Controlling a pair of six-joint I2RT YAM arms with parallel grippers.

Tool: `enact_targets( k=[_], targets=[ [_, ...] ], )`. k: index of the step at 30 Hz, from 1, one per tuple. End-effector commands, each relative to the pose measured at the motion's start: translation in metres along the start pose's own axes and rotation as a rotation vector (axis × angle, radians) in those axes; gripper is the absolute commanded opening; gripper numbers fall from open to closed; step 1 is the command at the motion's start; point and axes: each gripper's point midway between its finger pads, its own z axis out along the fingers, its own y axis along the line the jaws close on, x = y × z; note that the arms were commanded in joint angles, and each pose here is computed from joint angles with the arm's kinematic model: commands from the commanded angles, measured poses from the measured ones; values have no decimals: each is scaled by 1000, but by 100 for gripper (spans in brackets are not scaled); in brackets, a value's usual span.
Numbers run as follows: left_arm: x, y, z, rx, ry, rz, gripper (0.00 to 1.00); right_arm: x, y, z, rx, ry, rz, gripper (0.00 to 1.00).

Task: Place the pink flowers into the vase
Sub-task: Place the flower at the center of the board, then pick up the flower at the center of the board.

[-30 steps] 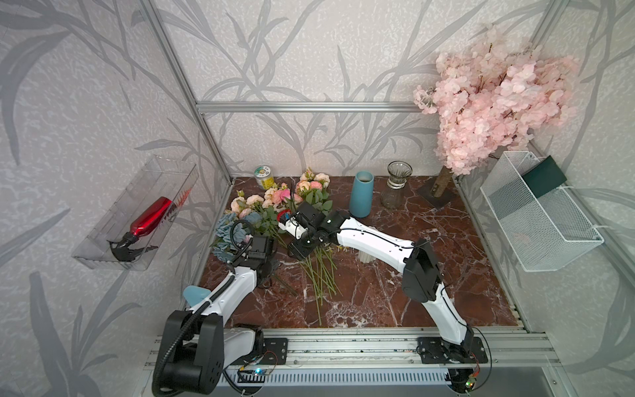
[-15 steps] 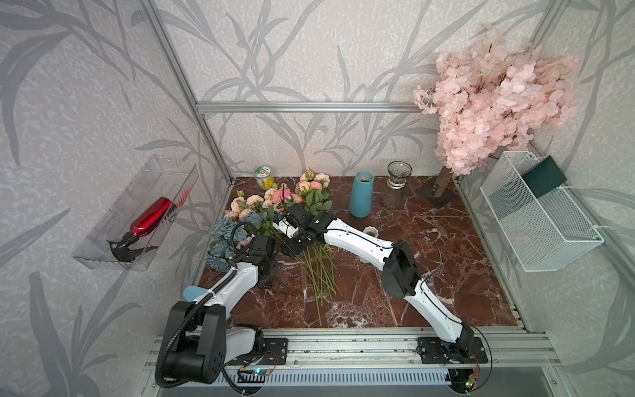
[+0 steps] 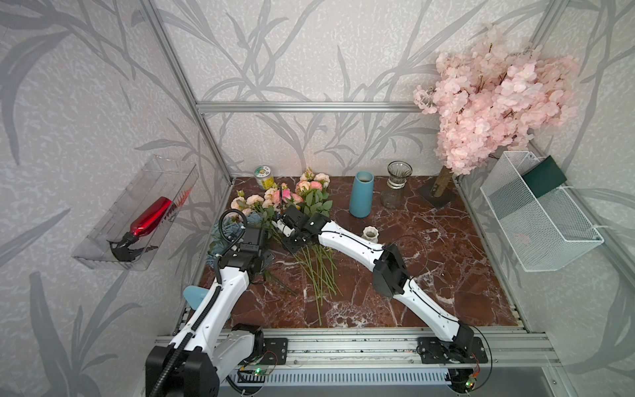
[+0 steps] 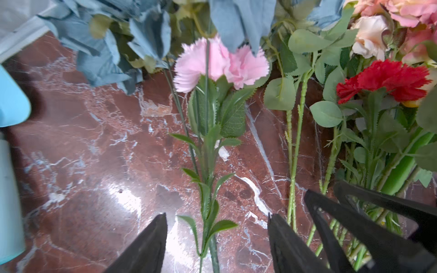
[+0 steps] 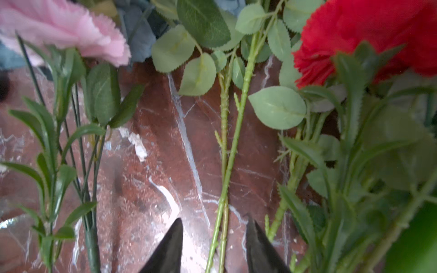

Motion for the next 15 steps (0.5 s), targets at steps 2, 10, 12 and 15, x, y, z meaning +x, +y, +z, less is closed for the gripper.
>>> enact_targets(
  k=[2,10,12,15],
  targets=[
    [-9,6,-13,-36,-35,27,68,-12,-1,12,-19,-52,10,35],
    [-12,-5,-16,-2,-42,46,68,-9,-4,30,-25,-59,22,33],
    [-11,-7,-16,5,-41,51,68,-10,-8,31,-13,-67,28,30],
    [-11,-9,-15,9,-37,58,68,-14,-11,31,-8,-92,37,29]
  ],
)
